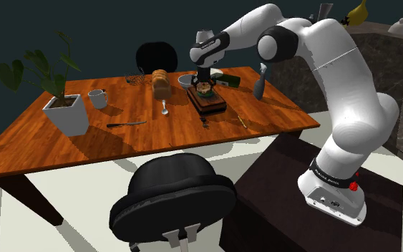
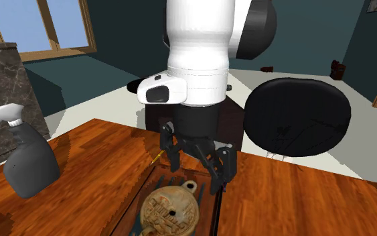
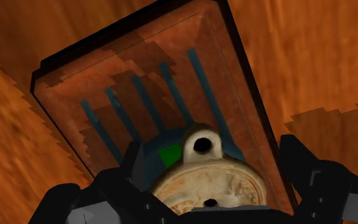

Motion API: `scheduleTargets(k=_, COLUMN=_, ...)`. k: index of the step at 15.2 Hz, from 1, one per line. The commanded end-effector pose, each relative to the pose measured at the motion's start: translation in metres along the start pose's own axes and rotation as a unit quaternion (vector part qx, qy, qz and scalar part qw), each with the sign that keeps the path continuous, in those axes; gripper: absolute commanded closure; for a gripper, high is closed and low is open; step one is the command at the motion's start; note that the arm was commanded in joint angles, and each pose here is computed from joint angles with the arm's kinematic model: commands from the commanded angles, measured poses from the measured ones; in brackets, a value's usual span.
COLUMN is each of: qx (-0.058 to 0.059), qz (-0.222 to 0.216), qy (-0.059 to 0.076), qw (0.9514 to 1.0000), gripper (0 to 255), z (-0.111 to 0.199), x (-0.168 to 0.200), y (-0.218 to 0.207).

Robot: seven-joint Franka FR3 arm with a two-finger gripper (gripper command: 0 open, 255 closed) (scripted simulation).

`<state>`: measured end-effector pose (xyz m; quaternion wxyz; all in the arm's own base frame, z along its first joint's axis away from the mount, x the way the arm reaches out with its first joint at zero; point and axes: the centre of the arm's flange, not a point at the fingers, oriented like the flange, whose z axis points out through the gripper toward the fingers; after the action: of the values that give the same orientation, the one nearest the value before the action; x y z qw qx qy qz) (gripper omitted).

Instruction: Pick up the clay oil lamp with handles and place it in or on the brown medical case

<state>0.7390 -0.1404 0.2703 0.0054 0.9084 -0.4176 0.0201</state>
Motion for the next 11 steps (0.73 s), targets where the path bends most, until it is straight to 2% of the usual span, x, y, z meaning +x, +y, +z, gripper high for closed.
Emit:
scheduleTargets(k=1, qx=0.0, qz=0.0, qy=0.0, qw=1.0, gripper=0, z=-0.019, x=0.0, y=0.0)
scheduleTargets(k=3, qx=0.0, qz=0.0, qy=0.0, qw=1.0, gripper=0, z=-0.042, x=0.0, y=0.0)
scheduleTargets(k=11, qx=0.0, qz=0.0, qy=0.0, qw=1.0, gripper=0, z=-0.042, x=0.0, y=0.0)
